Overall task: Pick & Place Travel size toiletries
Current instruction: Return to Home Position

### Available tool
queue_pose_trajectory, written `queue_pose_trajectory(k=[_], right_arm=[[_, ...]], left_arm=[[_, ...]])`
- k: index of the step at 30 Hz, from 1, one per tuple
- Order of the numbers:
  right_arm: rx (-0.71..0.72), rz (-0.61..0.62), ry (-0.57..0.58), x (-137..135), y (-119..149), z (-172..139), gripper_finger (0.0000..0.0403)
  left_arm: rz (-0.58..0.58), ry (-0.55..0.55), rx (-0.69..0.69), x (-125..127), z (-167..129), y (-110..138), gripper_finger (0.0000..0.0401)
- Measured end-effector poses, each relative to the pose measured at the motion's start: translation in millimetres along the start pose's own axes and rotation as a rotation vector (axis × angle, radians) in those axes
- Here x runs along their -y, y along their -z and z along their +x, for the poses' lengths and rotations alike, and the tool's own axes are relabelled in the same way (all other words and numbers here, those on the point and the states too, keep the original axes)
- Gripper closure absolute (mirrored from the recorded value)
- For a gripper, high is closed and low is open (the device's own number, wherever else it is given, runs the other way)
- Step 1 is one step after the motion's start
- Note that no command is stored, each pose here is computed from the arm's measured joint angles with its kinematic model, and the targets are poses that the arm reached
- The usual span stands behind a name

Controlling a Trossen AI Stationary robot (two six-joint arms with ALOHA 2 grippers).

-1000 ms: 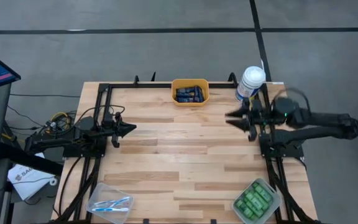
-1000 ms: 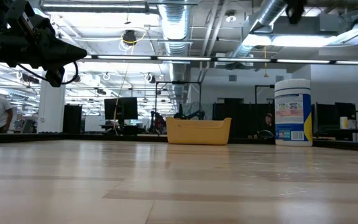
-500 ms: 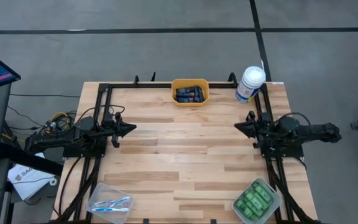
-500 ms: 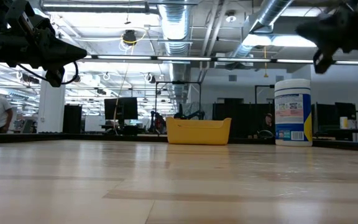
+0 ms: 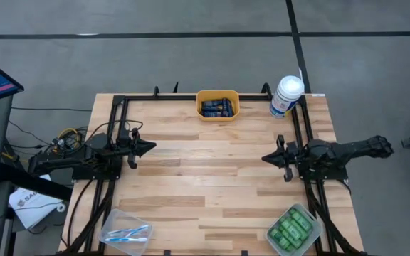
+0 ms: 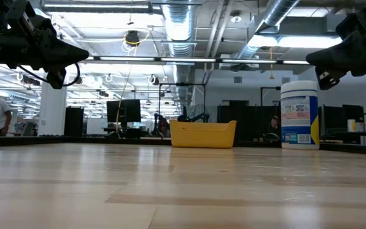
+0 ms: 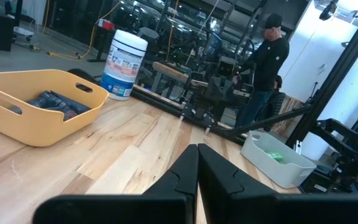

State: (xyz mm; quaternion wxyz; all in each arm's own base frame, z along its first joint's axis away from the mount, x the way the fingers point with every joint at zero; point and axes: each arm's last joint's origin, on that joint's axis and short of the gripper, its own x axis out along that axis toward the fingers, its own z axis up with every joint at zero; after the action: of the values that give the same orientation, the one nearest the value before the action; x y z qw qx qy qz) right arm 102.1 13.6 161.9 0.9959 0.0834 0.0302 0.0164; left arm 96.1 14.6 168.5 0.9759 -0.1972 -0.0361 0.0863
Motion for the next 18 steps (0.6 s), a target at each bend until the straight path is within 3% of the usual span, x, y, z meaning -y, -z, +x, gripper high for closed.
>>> queue_pose_trajectory(k=[18], right_arm=[[0.005, 0.001, 0.001, 0.1, -0.3, 0.0, 0.0399]], left_arm=[[0.000, 0.000, 0.003, 0.1, 0.4, -0.3, 0.0400]])
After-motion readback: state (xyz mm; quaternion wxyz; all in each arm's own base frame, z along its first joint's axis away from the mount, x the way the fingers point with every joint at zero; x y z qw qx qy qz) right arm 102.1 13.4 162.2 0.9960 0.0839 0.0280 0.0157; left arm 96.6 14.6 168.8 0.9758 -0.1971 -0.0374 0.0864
